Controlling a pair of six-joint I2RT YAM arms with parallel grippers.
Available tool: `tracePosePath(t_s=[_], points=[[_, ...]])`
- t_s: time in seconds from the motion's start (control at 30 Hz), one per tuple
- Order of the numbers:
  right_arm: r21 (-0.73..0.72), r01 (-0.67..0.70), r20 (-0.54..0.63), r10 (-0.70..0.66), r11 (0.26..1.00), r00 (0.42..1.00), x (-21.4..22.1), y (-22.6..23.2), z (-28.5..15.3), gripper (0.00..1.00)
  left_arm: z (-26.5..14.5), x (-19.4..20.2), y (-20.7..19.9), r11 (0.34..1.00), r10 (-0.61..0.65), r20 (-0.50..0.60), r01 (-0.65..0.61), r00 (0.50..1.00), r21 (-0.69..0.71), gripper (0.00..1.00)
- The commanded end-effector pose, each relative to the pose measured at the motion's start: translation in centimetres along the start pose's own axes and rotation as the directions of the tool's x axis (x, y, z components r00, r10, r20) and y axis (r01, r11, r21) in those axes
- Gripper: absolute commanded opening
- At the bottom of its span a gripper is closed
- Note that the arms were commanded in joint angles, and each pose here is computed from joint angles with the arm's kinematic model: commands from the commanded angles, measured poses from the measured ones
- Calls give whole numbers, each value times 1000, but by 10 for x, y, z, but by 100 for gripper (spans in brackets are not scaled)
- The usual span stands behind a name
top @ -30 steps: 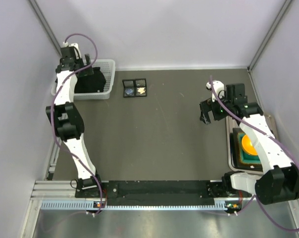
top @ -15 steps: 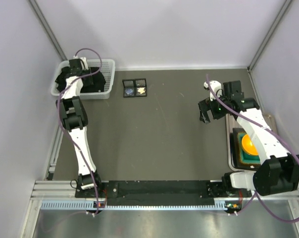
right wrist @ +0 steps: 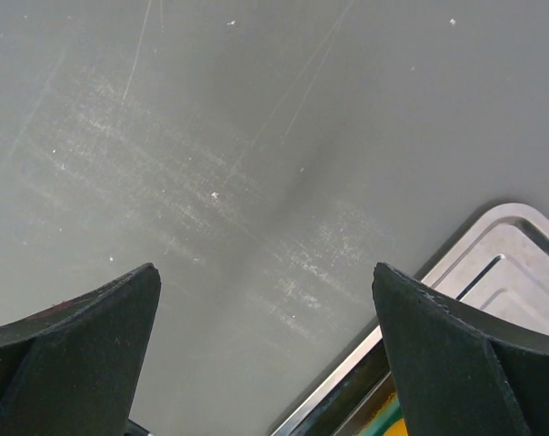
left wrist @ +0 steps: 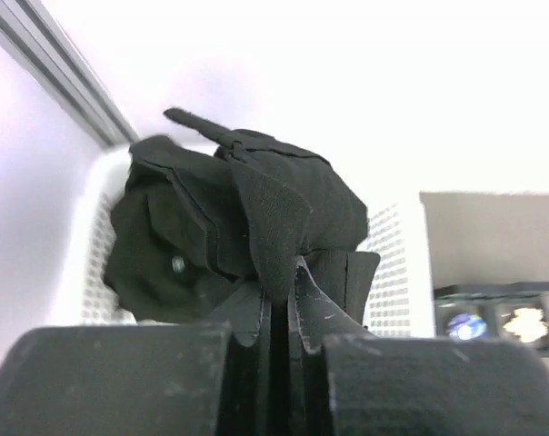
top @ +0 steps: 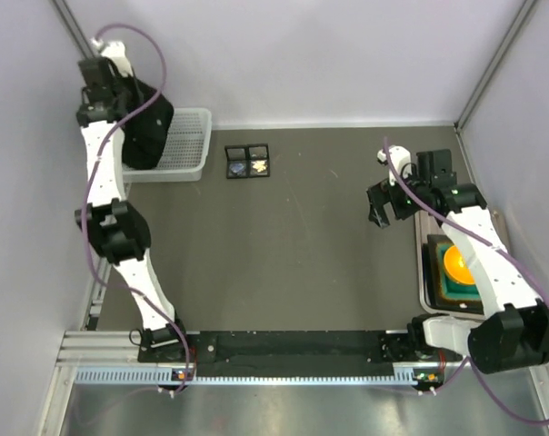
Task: Pin the brooch onto the clothing
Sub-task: Pick up the clothes from the bin, then place the clothes at the center of the board.
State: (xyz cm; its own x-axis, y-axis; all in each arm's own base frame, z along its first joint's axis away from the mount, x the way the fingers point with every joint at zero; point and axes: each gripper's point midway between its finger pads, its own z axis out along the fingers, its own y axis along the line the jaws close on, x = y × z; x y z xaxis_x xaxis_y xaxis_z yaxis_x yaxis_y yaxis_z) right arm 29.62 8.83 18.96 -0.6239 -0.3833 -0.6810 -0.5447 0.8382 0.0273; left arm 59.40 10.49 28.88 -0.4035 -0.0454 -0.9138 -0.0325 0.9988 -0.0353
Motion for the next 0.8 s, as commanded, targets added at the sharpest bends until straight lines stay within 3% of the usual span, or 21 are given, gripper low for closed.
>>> tracePosePath(t_s=[0.0,0.13,0.23,0.37,0.47,0.5,0.6,0.67,0.7,0.73,0.77], points=[[5,83,74,-83,997,994,-12,7,-24,99,-139,-131,-39,996,20,319,-47,947,76,0],[3,107,85,-106,994,991,-12,10,-32,99,-206,-144,-83,973,-20,347,-62,938,223,0],[-6,118,102,-116,993,988,-14,13,-35,99,-266,-156,-126,920,-71,385,-88,920,381,0],[-33,113,119,-109,993,987,-17,19,-38,99,-346,-171,-173,821,-154,439,-133,885,556,0],[-39,111,124,-105,993,987,-18,21,-39,99,-378,-162,-199,712,-221,379,-117,899,693,0],[-41,112,128,-106,993,986,-20,21,-40,99,-388,-151,-211,637,-231,317,-103,920,764,0],[-49,110,133,-102,993,986,-23,22,-42,99,-388,-112,-232,530,-202,190,-56,961,846,0],[-61,108,133,-99,992,986,-24,24,-42,99,-381,-58,-252,457,-126,29,32,992,889,0],[-65,107,130,-97,992,987,-24,25,-41,99,-372,-32,-256,462,-22,74,-55,997,885,0],[-69,106,127,-97,992,987,-24,25,-40,99,-363,11,-259,506,63,-37,0,997,863,0],[-77,107,124,-97,991,988,-23,26,-40,99,-362,59,-280,457,205,-76,-26,976,889,0]])
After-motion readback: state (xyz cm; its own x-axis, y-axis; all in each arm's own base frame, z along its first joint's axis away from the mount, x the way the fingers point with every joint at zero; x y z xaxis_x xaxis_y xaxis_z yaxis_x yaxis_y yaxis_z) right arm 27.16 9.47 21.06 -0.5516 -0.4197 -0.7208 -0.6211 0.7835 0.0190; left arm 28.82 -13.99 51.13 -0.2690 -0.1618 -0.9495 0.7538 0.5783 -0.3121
